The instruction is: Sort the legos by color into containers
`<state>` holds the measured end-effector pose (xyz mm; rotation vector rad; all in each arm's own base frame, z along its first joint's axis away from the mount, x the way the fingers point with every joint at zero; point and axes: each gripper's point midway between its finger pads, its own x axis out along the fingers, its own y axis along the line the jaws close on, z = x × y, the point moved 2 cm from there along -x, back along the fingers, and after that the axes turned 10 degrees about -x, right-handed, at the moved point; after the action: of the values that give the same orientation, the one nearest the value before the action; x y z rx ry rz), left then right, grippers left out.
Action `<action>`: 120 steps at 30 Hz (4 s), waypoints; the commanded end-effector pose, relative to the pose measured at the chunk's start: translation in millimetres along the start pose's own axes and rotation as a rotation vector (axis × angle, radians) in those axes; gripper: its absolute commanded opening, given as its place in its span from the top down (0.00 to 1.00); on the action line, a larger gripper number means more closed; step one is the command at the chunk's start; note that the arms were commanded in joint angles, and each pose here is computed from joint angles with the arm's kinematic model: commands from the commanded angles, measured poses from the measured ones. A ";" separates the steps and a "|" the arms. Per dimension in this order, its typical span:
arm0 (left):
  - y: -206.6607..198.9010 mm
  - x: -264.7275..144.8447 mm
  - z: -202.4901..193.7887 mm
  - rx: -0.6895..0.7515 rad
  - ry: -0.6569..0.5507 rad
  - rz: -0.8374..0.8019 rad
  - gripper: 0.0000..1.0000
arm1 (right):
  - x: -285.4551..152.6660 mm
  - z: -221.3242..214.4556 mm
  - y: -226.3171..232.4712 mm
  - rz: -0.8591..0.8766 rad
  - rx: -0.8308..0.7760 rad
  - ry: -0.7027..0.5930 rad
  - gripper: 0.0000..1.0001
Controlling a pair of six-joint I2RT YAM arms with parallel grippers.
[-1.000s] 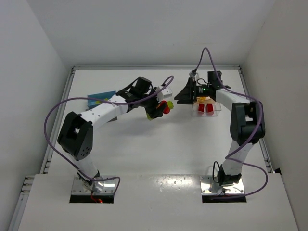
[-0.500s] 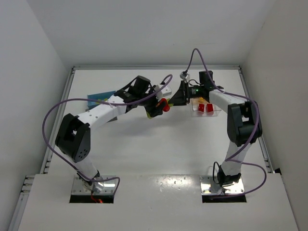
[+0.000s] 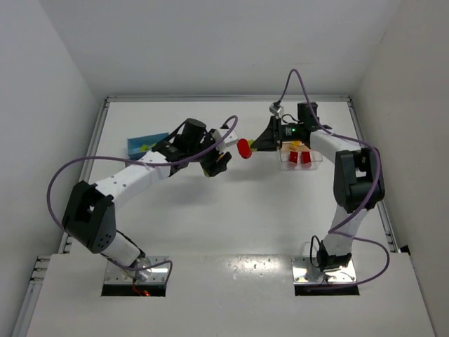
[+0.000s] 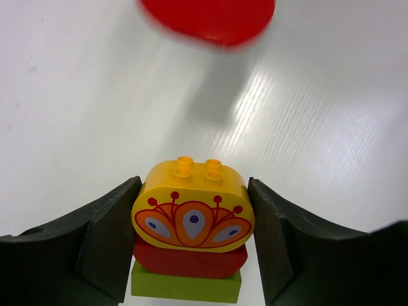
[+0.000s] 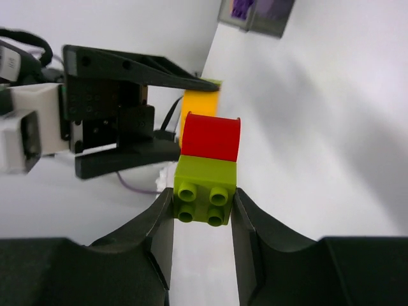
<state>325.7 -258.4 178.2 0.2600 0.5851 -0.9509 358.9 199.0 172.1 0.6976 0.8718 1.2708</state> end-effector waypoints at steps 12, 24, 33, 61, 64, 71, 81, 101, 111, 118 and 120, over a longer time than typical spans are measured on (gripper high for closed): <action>65.6 -89.3 22.0 -0.243 -0.183 0.281 0.73 | -1.2 72.8 -2.1 -0.017 -0.209 -0.071 0.98; 65.7 -6.8 -45.3 -0.569 0.005 0.257 0.77 | 4.3 63.1 18.9 -0.077 -0.337 -0.040 0.98; 119.9 52.2 -64.8 -0.657 0.093 0.438 0.77 | -10.9 38.5 28.9 -0.155 -0.403 -0.007 0.98; 129.8 61.0 20.6 -0.784 -0.111 0.139 0.00 | -4.3 37.0 31.2 -0.139 -0.434 0.011 0.98; 120.2 21.1 27.7 -0.773 -0.212 -0.215 0.00 | 2.6 42.1 33.5 -0.092 -0.427 0.003 0.98; 79.9 -24.2 44.6 -0.842 -0.252 -0.692 0.01 | 21.4 52.3 47.4 0.031 -0.418 0.006 0.98; 47.3 -30.9 72.5 -0.765 -0.295 -0.799 0.01 | 58.1 44.8 61.0 0.140 -0.385 0.061 0.97; 26.0 -27.5 66.6 -0.727 -0.245 -0.873 0.63 | 54.3 55.0 53.8 0.145 -0.341 0.027 0.97; 14.5 -16.4 55.2 -0.764 -0.267 -0.834 0.84 | -60.1 91.9 44.3 -0.067 -0.343 -0.201 0.97; 1.1 36.0 82.8 -0.676 -0.273 -0.721 0.84 | -149.5 63.2 37.8 -0.294 -0.321 -0.346 0.97; -2.8 63.9 81.2 -0.635 -0.210 -0.617 0.84 | -159.9 49.5 36.1 -0.360 -0.325 -0.349 0.97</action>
<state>369.6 -307.9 212.8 -0.8199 0.8403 -1.3481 394.3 48.3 252.2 0.5517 0.4755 0.9191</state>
